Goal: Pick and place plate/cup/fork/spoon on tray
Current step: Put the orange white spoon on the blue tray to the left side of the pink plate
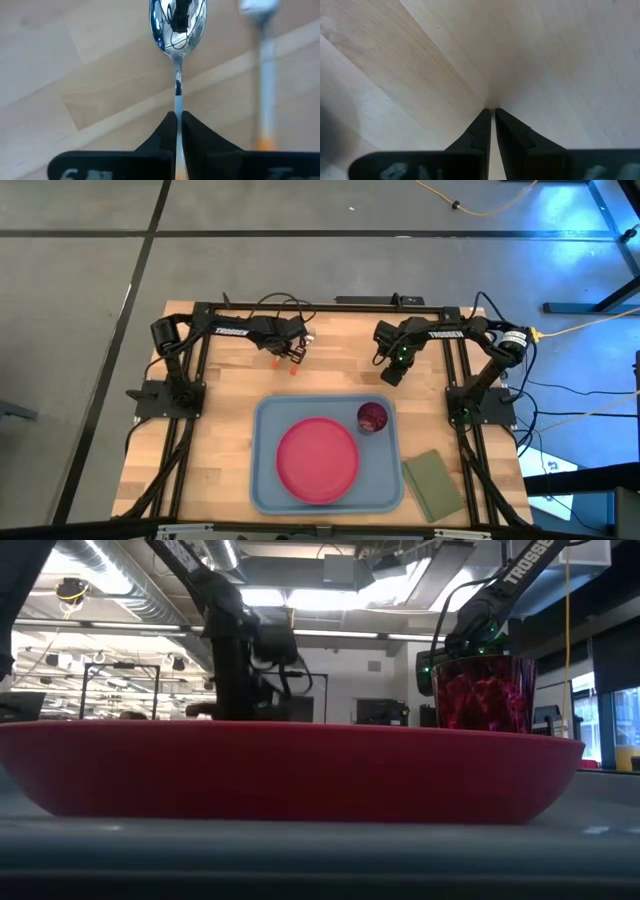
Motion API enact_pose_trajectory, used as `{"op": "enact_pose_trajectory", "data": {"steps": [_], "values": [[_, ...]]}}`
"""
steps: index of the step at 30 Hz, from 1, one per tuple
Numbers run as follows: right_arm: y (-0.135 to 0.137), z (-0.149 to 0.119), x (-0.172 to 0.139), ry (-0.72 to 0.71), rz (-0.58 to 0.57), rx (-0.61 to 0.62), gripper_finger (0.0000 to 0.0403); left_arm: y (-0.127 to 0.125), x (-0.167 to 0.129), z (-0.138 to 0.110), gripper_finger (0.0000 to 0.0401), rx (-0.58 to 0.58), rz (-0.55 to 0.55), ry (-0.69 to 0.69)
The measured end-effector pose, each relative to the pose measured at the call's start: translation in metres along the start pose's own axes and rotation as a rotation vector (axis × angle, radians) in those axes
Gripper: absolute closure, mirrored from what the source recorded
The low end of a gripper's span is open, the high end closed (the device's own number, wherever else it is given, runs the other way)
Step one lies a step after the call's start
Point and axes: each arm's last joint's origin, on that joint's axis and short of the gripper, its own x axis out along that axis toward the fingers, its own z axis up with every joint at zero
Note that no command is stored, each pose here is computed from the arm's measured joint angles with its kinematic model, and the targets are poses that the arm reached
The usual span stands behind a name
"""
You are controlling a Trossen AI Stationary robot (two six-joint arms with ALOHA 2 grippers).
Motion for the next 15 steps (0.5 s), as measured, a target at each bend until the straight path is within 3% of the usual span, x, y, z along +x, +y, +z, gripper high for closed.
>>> {"op": "enact_pose_trajectory", "data": {"steps": [7, 15], "values": [[0.000, 0.000, 0.000, 0.000, 0.000, 0.000, 0.0370, -0.006, -0.045, -0.010, 0.0396, -0.025, -0.066, -0.038], [0.000, 0.000, 0.000, 0.001, 0.000, 0.000, 0.0370, -0.039, -0.072, -0.062, 0.0396, -0.037, -0.108, 0.074]]}}
